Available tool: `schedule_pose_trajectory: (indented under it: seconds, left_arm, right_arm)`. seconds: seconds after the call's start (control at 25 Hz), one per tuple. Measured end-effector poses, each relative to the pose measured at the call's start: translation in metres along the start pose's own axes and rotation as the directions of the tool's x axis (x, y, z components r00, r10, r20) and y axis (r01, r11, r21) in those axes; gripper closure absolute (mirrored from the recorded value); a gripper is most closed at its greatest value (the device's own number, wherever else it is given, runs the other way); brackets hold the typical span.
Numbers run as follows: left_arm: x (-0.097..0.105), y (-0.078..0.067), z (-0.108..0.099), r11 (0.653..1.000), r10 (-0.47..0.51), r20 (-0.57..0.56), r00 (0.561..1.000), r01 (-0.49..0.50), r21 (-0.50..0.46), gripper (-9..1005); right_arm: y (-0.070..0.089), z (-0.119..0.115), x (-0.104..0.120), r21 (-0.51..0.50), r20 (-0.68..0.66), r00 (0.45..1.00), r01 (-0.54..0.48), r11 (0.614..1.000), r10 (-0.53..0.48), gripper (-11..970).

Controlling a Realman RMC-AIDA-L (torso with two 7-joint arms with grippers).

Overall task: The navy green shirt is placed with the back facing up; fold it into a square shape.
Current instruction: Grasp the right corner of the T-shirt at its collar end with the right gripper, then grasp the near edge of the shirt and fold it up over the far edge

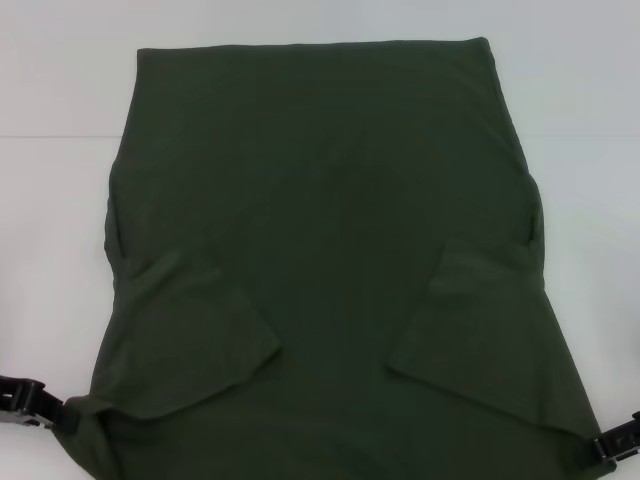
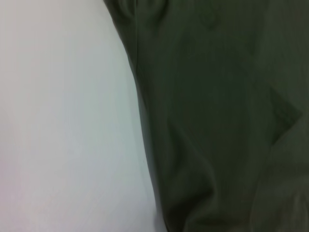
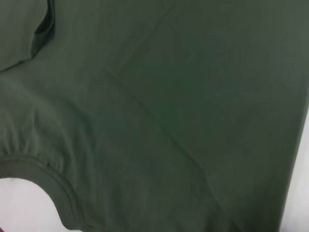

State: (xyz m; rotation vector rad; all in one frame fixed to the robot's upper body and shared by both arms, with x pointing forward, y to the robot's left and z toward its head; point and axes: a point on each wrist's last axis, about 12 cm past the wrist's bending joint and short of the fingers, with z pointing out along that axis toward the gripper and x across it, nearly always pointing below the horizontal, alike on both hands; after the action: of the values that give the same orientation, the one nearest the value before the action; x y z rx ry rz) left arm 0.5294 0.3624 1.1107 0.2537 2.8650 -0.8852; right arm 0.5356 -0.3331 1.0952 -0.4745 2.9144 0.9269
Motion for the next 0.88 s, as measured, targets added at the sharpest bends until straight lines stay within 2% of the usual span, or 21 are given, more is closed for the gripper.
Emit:
schedule_pose_trajectory:
  seconds: [0.88]
  left_arm:
    - [-0.001,0.000,-0.001,1.000,0.002,0.009,1.000,-0.002,0.004,970]
  right_arm:
    - [0.010,0.009,-0.008,-0.027,-0.014,0.999,0.034,0.999,-0.034,215]
